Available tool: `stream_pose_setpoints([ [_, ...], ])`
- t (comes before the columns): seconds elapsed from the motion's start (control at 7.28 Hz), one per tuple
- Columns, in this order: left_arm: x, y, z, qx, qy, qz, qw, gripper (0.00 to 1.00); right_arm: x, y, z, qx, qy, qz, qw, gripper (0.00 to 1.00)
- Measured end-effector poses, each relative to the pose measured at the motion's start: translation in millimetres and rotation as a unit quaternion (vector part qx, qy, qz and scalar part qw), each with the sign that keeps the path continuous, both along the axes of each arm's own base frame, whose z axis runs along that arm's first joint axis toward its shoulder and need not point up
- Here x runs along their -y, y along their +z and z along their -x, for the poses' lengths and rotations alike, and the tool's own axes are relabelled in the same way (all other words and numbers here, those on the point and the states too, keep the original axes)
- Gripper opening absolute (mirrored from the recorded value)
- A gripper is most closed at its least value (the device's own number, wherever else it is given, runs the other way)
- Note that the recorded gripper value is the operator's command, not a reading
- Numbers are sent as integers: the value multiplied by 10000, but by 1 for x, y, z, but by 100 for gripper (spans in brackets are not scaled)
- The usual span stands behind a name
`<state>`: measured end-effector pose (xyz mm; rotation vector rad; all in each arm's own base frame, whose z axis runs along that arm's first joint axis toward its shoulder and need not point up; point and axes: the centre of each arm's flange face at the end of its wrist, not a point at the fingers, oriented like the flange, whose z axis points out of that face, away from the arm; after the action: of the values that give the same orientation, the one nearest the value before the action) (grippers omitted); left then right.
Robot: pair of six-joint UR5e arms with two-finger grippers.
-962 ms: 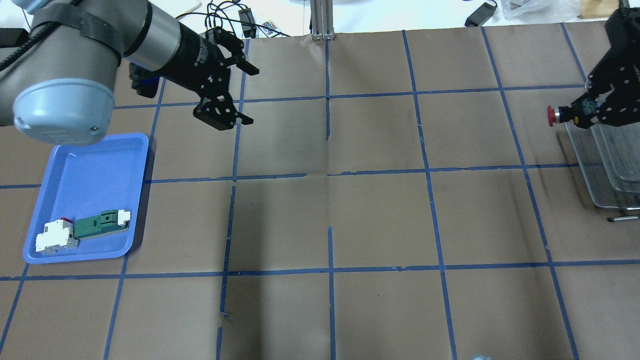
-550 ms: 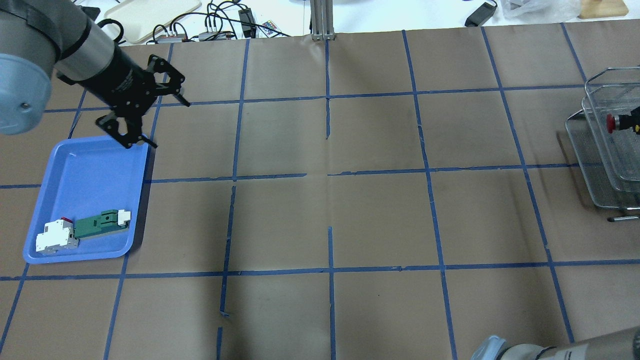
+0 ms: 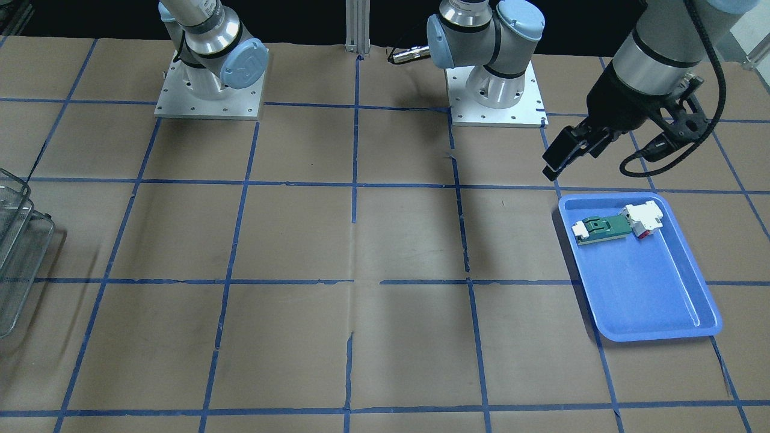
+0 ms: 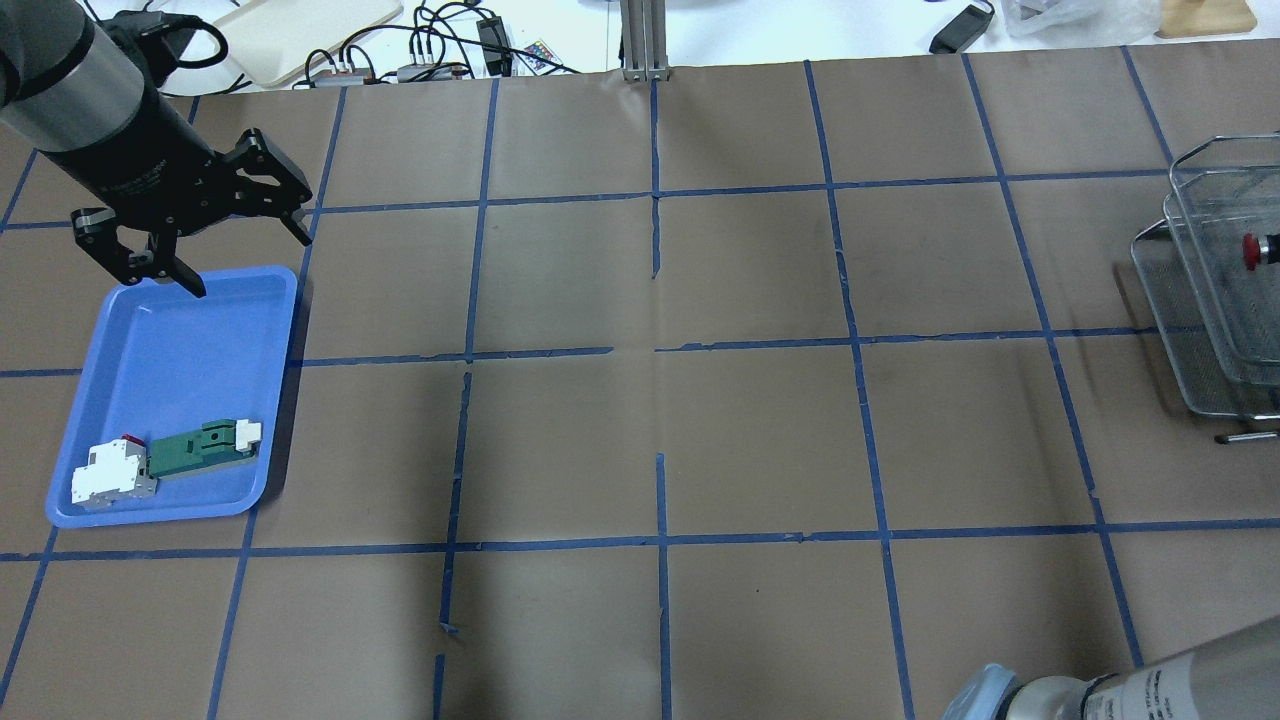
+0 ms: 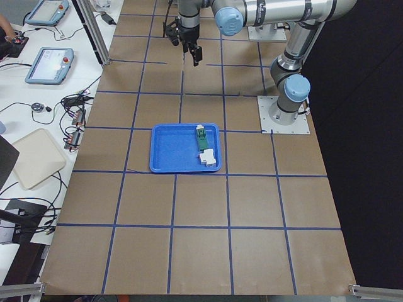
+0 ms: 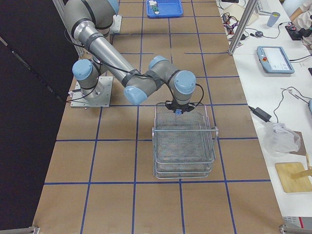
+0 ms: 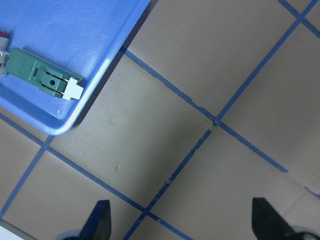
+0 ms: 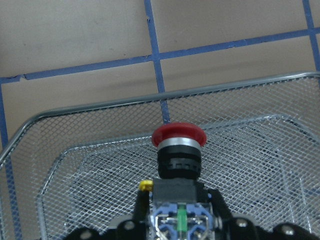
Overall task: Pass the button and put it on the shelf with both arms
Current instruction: 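Release the button on the rack shelf while the left arm returns over the tray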
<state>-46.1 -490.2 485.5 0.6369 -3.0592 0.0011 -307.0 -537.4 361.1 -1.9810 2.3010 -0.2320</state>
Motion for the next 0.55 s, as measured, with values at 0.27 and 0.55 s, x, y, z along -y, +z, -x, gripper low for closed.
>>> stream_pose_setpoints([
  [0.27,-10,0,5,250,-1117,-166,9933,100,0,3,2,-58,-31,25,10000,100],
  [0.55,-25,3,31,161,-2040,-363,9782,100,-6,22,-6,-120,-117,86,9998,100],
])
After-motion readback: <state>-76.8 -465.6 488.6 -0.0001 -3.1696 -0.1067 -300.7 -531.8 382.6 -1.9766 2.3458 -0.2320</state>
